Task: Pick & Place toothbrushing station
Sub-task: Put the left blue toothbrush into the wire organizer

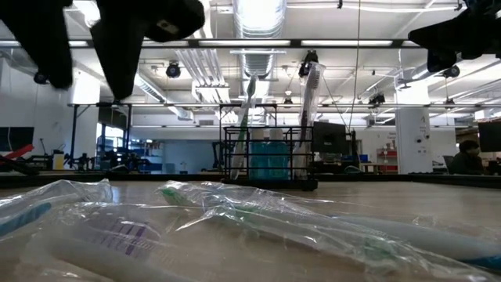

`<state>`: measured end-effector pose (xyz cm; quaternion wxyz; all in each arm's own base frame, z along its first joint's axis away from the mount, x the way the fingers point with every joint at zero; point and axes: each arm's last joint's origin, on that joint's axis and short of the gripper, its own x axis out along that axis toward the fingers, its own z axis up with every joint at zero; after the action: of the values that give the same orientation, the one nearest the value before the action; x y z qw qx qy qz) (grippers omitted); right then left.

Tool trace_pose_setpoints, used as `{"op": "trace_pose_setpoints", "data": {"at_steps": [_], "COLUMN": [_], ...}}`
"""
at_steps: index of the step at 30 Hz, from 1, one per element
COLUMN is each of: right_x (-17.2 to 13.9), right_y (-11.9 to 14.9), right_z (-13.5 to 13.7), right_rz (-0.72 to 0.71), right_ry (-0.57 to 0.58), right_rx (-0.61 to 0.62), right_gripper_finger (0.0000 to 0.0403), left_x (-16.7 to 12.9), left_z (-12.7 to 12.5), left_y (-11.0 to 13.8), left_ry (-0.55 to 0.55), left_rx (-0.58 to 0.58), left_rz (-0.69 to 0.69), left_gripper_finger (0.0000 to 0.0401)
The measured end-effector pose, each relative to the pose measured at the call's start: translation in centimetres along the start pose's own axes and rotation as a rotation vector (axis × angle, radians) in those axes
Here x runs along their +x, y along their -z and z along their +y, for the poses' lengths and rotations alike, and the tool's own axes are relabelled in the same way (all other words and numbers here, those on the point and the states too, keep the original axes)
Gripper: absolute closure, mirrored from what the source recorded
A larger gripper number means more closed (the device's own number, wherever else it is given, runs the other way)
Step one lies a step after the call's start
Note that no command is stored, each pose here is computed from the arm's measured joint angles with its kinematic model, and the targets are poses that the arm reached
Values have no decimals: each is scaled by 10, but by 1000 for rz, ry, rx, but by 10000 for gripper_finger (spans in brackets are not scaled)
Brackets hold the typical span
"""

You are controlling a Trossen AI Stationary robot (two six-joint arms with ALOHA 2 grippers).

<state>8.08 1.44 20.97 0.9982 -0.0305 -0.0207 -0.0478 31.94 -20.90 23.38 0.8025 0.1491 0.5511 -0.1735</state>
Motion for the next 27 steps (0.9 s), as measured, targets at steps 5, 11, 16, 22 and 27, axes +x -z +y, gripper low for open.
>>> {"op": "trace_pose_setpoints", "data": {"at_steps": [5,11,16,22,27], "right_x": [0,0,0,0,0], "right_y": [0,0,0,0,0], "right_z": [0,0,0,0,0], "right_rz": [0,0,0,0,0], "right_ry": [-2,-2,-2,-1,-1], "right_rx": [13,44,46,75,79], "right_gripper_finger": [394,394,394,394,394], "left_x": [18,33,47,61,70], "left_z": [-3,-4,-5,-7,-7], "left_y": [3,5,7,8,9], "left_ry": [-5,-9,11,26,35], "left_rx": [169,349,464,544,566], "left_rz": [135,187,225,251,266], "left_gripper_finger": [221,214,225,238,255]}}
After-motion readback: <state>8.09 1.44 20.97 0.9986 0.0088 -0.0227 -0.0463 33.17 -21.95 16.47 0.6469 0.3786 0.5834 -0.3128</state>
